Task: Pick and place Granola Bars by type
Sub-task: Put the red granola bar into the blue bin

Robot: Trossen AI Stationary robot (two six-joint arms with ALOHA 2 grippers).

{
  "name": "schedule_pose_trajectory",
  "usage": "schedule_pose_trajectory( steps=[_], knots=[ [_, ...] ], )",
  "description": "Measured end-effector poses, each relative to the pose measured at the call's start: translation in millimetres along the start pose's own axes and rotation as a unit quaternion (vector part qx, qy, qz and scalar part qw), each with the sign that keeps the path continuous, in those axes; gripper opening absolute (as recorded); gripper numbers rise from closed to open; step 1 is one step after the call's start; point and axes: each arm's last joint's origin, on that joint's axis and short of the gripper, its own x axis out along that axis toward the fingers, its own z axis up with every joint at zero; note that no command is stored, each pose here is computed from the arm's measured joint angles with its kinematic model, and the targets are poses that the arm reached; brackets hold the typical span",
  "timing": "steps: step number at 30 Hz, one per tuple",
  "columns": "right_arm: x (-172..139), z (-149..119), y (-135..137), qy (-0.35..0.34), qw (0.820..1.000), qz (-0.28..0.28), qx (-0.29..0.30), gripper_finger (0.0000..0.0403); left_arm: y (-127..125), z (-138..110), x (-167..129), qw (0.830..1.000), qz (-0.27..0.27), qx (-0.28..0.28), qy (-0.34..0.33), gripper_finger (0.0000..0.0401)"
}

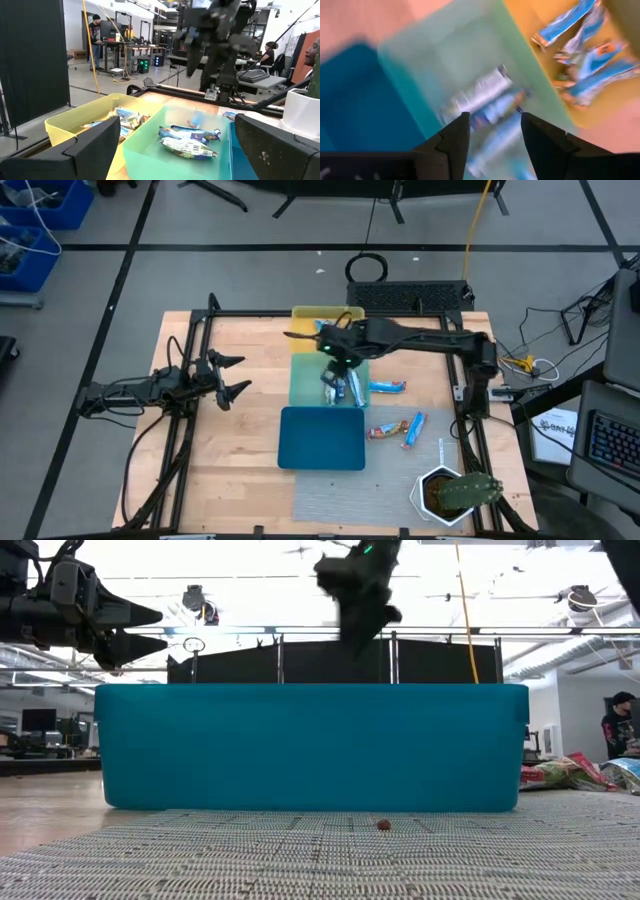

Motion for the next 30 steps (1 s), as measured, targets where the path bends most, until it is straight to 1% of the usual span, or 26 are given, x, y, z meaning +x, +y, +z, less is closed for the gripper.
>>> schedule_pose_trajectory(
  steps=[2, 4, 6, 8, 11, 14, 17, 21, 26, 30],
  knots=[
    [-16.6, -8.9, -5.6, 0.012, 0.997, -0.008, -0.069, 0.0171, 0.0, 0.0, 0.0, 1.000, 0.000, 0.000, 0.000, 0.0392],
    [-29.9, -21.2, -13.1, 0.031, 0.991, -0.027, -0.129, 0.0173, 0.0, 0.0, 0.0, 1.000, 0.000, 0.000, 0.000, 0.0392],
    [-39.4, -36.2, -20.9, 0.054, 0.982, -0.042, -0.176, 0.0173, 0.0, 0.0, 0.0, 1.000, 0.000, 0.000, 0.000, 0.0392],
    [-44.7, -53.1, -28.9, 0.070, 0.973, -0.041, -0.215, 0.0173, 0.0, 0.0, 0.0, 1.000, 0.000, 0.000, 0.000, 0.0392],
    [-41.2, -81.6, -39.8, 0.091, 0.956, -0.037, -0.278, 0.0174, 0.0, 0.0, 0.0, 1.000, 0.000, 0.000, 0.000, 0.0392],
    [-26.0, -107.1, -47.9, 0.093, 0.941, -0.031, -0.324, 0.0180, 0.0, 0.0, 0.0, 1.000, 0.000, 0.000, 0.000, 0.0392],
    [-8.9, -128.8, -53.6, 0.083, 0.935, -0.016, -0.345, 0.0193, 0.0, 0.0, 0.0, 1.000, 0.000, 0.000, 0.000, 0.0392],
    [14.4, -152.0, -59.5, 0.088, 0.932, -0.015, -0.352, 0.0219, 0.0, 0.0, 0.0, 1.000, 0.000, 0.000, 0.000, 0.0392],
    [40.6, -169.9, -63.2, 0.081, 0.933, -0.015, -0.349, 0.0247, 0.0, 0.1, 0.0, 1.000, 0.000, 0.000, 0.000, 0.0392],
    [56.4, -177.2, -63.9, 0.062, 0.936, -0.014, -0.347, 0.0253, 0.0, 0.1, 0.0, 1.000, 0.000, 0.000, 0.000, 0.0392]
  ],
)
